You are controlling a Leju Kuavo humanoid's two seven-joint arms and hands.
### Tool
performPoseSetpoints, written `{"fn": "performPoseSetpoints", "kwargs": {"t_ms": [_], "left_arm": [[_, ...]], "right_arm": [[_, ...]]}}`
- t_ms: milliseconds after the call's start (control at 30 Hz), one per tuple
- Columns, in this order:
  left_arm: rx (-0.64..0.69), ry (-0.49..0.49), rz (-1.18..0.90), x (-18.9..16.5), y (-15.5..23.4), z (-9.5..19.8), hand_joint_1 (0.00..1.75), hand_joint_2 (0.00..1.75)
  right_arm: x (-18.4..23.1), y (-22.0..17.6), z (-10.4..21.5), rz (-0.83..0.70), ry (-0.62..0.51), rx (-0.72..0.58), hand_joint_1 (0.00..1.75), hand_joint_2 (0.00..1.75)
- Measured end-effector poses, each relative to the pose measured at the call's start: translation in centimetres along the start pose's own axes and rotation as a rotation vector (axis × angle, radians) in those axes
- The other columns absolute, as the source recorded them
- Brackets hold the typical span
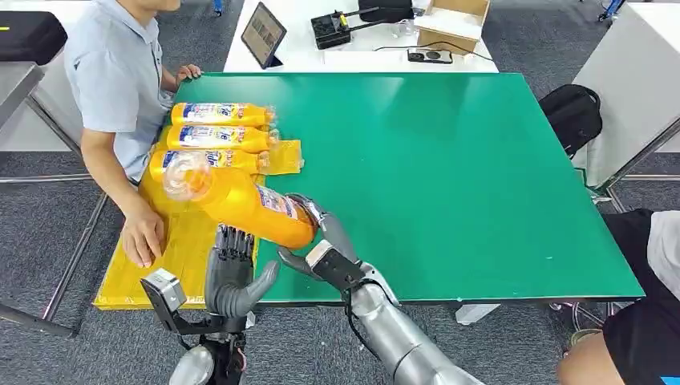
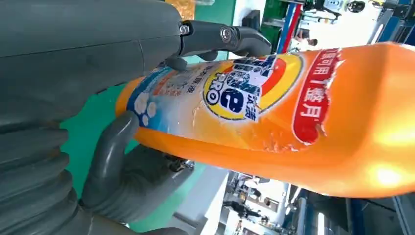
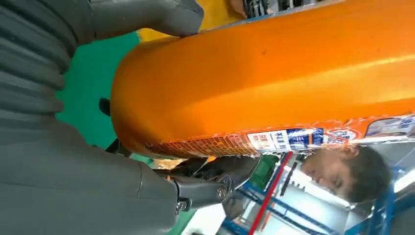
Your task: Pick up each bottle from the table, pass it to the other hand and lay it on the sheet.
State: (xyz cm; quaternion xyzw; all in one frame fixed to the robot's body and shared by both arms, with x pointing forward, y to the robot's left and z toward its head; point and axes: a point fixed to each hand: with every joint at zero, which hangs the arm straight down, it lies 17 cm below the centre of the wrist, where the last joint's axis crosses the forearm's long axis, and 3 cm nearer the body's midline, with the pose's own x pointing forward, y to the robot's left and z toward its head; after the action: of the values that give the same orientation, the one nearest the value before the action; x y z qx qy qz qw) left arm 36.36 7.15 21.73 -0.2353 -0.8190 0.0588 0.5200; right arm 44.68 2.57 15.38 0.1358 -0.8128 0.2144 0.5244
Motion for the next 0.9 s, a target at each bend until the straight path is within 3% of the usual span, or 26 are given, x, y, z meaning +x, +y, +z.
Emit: {"fn": "performPoseSetpoints", "kwargs": {"t_ms": [233, 467, 767, 800, 833, 900], "left_arm": [[0.03, -0.035, -0.103, 0.4, 1.0, -0.4, 0.0, 1.75], [0.083, -0.163, -0.313, 2.5, 1.9, -1.3, 0.0, 1.75], [0.133, -0.159, -0.246, 2.7, 3.0, -1.5, 0.02, 1.75], [0.142, -0.154, -0.221, 2.7, 3.3, -1.5, 1.48, 1.75], [0.148, -0.148, -0.2, 2.7, 3.4, -1.6, 1.75, 1.75], [0.155, -0.133, -0.142, 2.5, 3.8, -1.6, 1.75, 1.75]], "right_arm": [[1.2, 2.6, -0.8, 0.013, -0.028, 0.077, 1.75, 1.75], [2.2, 6.5, -0.6, 0.014, -0.045, 0.18, 1.75, 1.75], [2.1, 7.7, -0.6, 0.05, -0.043, 0.219, 1.71, 1.75], [2.0, 7.9, -0.5, 0.053, -0.041, 0.225, 1.66, 1.75], [1.9, 8.0, -0.4, 0.055, -0.039, 0.228, 1.64, 1.75], [1.7, 8.1, -0.3, 0.058, -0.034, 0.229, 1.5, 1.75]]}}
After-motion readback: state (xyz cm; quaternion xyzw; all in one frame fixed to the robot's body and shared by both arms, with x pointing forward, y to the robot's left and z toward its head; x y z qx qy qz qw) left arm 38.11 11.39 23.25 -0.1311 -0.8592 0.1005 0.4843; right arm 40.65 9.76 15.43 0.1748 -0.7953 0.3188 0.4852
